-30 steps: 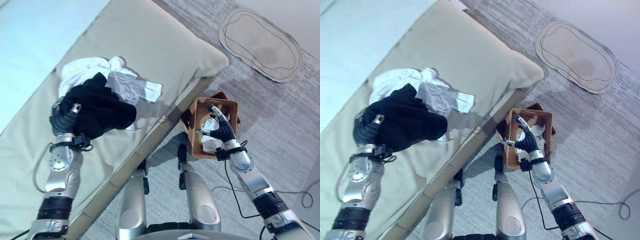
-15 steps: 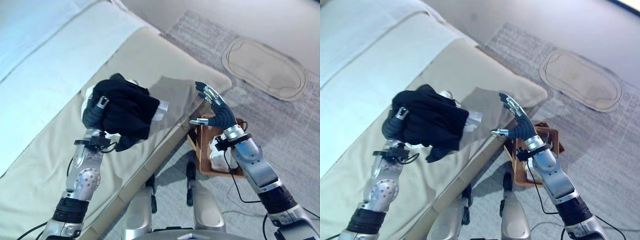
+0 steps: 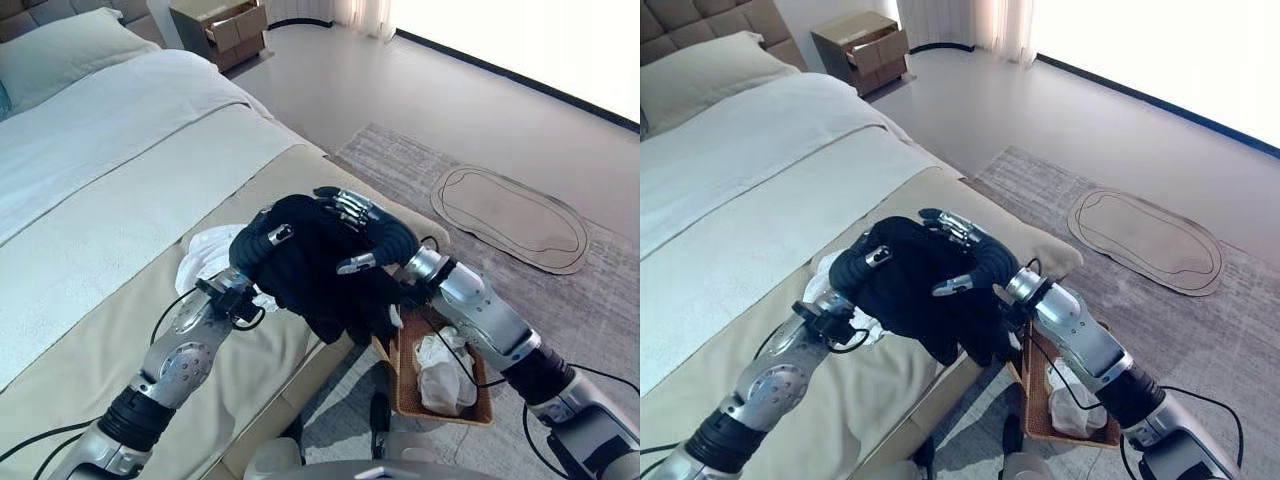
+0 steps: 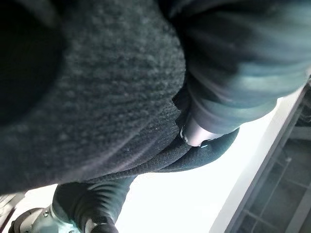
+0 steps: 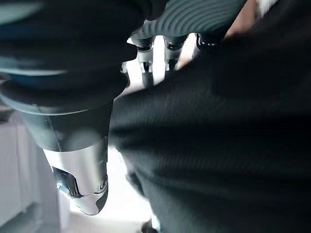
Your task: Pick up clothes into the bucket
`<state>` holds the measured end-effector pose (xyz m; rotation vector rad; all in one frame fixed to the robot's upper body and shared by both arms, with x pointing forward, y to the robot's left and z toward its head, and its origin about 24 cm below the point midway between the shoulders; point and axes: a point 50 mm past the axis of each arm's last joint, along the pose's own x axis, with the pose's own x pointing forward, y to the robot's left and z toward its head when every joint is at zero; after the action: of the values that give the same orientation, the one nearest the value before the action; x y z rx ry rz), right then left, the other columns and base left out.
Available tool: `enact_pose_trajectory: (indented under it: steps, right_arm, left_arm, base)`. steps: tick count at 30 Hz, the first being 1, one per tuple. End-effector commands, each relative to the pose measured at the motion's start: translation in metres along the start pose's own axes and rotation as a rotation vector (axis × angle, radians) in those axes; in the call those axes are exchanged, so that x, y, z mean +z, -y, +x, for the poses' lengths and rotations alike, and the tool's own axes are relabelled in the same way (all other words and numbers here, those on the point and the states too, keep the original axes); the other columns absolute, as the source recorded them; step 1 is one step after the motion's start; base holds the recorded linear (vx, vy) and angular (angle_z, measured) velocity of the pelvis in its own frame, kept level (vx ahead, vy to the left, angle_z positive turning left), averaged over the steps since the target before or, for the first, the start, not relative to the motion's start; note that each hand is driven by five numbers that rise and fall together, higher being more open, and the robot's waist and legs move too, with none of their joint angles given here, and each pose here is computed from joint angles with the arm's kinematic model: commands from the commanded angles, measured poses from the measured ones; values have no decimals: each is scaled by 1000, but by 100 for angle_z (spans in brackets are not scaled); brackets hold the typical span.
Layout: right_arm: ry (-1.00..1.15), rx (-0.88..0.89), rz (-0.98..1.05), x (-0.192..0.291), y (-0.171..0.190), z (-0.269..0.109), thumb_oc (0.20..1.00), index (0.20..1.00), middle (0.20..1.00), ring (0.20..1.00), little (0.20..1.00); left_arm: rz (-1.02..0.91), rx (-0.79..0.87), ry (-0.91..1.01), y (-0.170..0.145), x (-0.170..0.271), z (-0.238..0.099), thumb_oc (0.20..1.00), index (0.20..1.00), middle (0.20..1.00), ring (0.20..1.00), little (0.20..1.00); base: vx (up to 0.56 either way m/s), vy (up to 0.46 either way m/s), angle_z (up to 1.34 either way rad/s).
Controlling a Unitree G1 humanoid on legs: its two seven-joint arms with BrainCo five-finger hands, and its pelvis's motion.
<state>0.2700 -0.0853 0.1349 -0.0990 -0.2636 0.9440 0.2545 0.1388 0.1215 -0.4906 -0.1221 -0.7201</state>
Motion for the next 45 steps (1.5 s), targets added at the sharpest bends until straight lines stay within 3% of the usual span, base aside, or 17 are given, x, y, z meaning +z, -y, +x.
enact_pose_trajectory:
  steps: [1, 4, 5, 6, 8, 12, 25, 26, 27, 28, 36, 45]
  right_arm:
    - [93, 182, 66, 26, -18, 12, 1000, 1000, 1000, 1000, 1000]
    - [73, 259, 112, 27, -24, 14, 1000, 1000, 1000, 1000, 1000]
    - [48, 324, 166, 25, -33, 15, 555, 555, 555, 555, 555]
    - [48, 324, 166, 25, -32, 15, 536, 536, 536, 536, 536]
    - [31, 373, 206, 25, -37, 15, 200, 200, 200, 200, 200]
    - [14, 404, 178, 29, -36, 10, 200, 200, 200, 200, 200]
    - [-117, 247, 163, -5, -16, -18, 200, 200, 200, 200, 200]
    - [-119, 224, 168, -8, -15, -20, 294, 294, 294, 294, 294]
    - [-120, 202, 171, -11, -14, -22, 683, 683, 683, 683, 683]
    - [-122, 159, 176, -14, -11, -26, 1000, 1000, 1000, 1000, 1000]
    - [-51, -149, 188, -27, 2, -47, 1000, 1000, 1000, 1000, 1000]
    - [-17, -251, 235, -30, 6, -57, 1000, 1000, 1000, 1000, 1000]
  left_arm:
    - [40, -153, 66, 18, 22, 18, 200, 200, 200, 200, 200]
    - [38, -165, 54, 19, 20, 21, 200, 200, 200, 200, 200]
    - [38, -168, 47, 20, 17, 24, 200, 200, 200, 200, 200]
    - [39, -168, 47, 20, 17, 24, 200, 200, 200, 200, 200]
    - [61, -155, 50, 17, 18, 25, 200, 200, 200, 200, 200]
    - [81, -133, 68, 12, 21, 23, 200, 200, 200, 200, 200]
    - [33, -113, 156, 12, 24, 15, 200, 200, 200, 200, 200]
    - [30, -109, 161, 12, 23, 14, 200, 200, 200, 200, 200]
    - [30, -106, 167, 12, 24, 13, 200, 200, 200, 200, 200]
    - [23, -100, 173, 12, 23, 12, 200, 200, 200, 200, 200]
    - [-1, 1, 237, 3, 23, 0, 200, 200, 200, 200, 200]
    - [-22, 61, 258, -4, 19, -8, 200, 200, 200, 200, 200]
  base:
    - [30, -6, -1]
    - [29, -7, 0]
    - [0, 0, 0]
    - [0, 0, 0]
    - [0, 0, 0]
    - [3, -1, 3]
    - [6, -8, 5]
    - [7, -17, 5]
    - [8, -12, 5]
    - [10, -8, 5]
    - [4, 0, 0]
    - [0, 0, 0]
